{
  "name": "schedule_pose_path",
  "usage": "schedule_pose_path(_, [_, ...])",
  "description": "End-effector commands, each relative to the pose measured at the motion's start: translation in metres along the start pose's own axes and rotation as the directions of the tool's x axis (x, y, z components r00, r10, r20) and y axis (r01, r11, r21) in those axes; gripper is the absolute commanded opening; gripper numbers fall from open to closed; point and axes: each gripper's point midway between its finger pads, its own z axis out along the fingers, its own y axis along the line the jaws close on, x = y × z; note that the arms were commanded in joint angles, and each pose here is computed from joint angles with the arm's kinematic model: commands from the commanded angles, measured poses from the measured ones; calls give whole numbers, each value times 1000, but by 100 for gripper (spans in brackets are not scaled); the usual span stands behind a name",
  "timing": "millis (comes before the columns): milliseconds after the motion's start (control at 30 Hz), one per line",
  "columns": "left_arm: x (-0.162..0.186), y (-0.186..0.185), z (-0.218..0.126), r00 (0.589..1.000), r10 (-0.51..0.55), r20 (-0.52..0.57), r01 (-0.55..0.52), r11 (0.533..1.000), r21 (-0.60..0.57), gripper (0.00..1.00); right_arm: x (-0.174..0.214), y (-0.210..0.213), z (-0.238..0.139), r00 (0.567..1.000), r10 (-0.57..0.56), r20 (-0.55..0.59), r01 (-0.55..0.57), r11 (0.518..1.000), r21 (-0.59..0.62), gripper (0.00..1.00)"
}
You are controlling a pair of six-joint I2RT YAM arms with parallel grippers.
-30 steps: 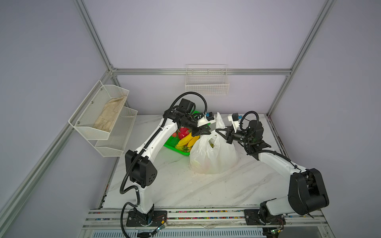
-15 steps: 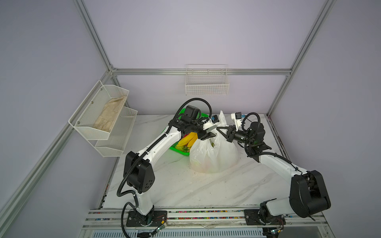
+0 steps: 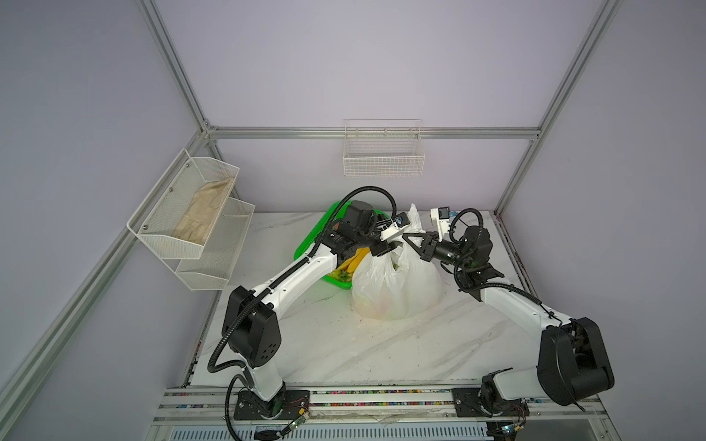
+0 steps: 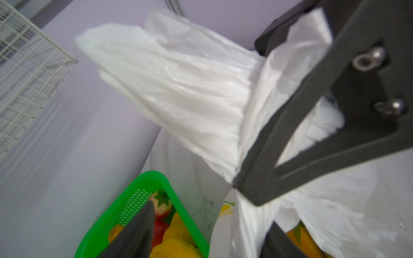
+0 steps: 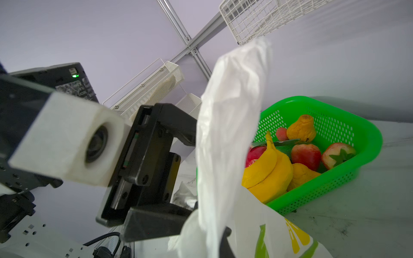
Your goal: Place the fake fruits into the plastic bag and tie a complex knot
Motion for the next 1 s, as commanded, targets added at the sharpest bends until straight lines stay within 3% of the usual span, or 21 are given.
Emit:
schedule_pose_path(0, [-3, 21, -10, 998, 63, -12, -64, 985, -162, 65, -12, 15, -2, 999, -5, 37, 6, 1000, -28, 0])
schedule_pose_path(333, [17, 17, 8, 983, 137, -123, -161, 963, -217, 65, -19, 15, 1, 998, 28, 49, -26, 999, -41, 0])
schedule_pose_path(567, [36, -1, 15, 971, 187, -148, -209, 966, -150, 69, -23, 17, 1, 999, -7, 46, 8, 999, -32, 0])
schedule_pose_path(967, [20, -17, 6, 987, 158, -37, -160, 985, -70, 72, -10, 8, 3, 989, -146, -27, 146, 989, -14, 0])
